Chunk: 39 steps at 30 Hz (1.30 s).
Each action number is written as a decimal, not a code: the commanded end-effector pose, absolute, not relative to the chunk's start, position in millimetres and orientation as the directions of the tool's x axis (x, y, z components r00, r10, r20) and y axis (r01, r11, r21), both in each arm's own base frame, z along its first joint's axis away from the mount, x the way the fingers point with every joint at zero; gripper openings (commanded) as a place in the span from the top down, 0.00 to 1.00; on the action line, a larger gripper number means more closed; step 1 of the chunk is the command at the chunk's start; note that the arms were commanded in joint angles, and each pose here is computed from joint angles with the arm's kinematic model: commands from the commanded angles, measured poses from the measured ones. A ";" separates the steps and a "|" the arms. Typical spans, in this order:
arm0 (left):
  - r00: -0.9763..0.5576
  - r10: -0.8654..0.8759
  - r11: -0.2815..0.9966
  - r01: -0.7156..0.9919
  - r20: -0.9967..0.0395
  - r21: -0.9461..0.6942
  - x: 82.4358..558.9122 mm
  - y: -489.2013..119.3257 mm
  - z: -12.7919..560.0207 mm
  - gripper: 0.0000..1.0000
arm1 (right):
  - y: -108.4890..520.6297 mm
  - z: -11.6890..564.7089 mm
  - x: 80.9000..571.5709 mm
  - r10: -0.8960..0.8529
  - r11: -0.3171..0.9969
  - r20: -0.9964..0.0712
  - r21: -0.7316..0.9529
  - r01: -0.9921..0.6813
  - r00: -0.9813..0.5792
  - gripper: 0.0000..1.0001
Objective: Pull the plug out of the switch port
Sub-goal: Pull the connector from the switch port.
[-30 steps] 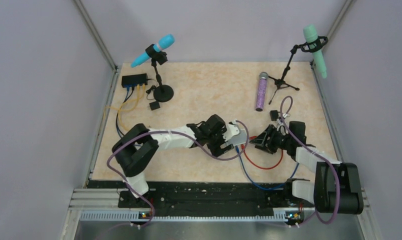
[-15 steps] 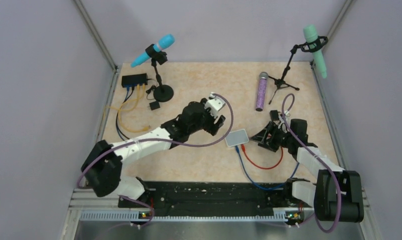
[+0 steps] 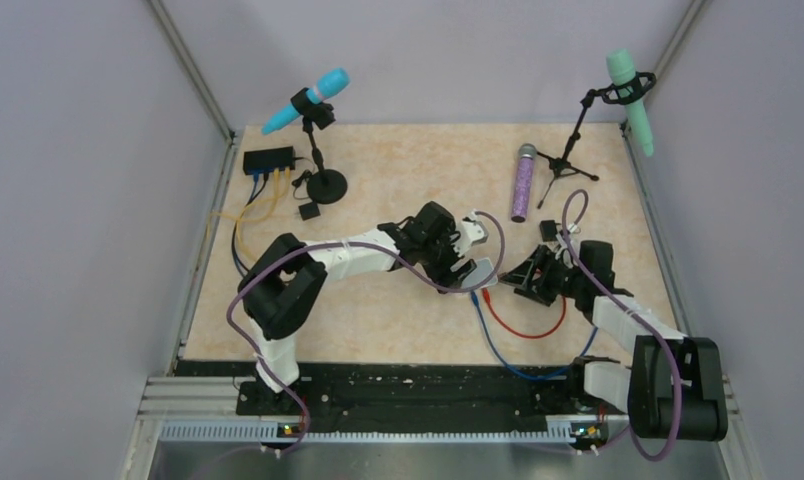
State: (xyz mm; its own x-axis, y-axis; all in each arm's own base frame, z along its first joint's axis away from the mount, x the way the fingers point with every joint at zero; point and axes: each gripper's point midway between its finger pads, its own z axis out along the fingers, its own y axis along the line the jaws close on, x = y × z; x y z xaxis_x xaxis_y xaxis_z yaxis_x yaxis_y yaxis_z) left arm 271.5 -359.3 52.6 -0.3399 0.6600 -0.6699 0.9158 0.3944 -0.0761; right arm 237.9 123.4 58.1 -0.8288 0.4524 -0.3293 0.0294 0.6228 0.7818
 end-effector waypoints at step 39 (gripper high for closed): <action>-0.292 0.805 0.347 0.938 -0.516 0.009 256.2 -362.4 -4.9 0.37 | 175.2 9.4 228.3 0.390 0.534 -0.214 0.845 0.031 -0.895 0.53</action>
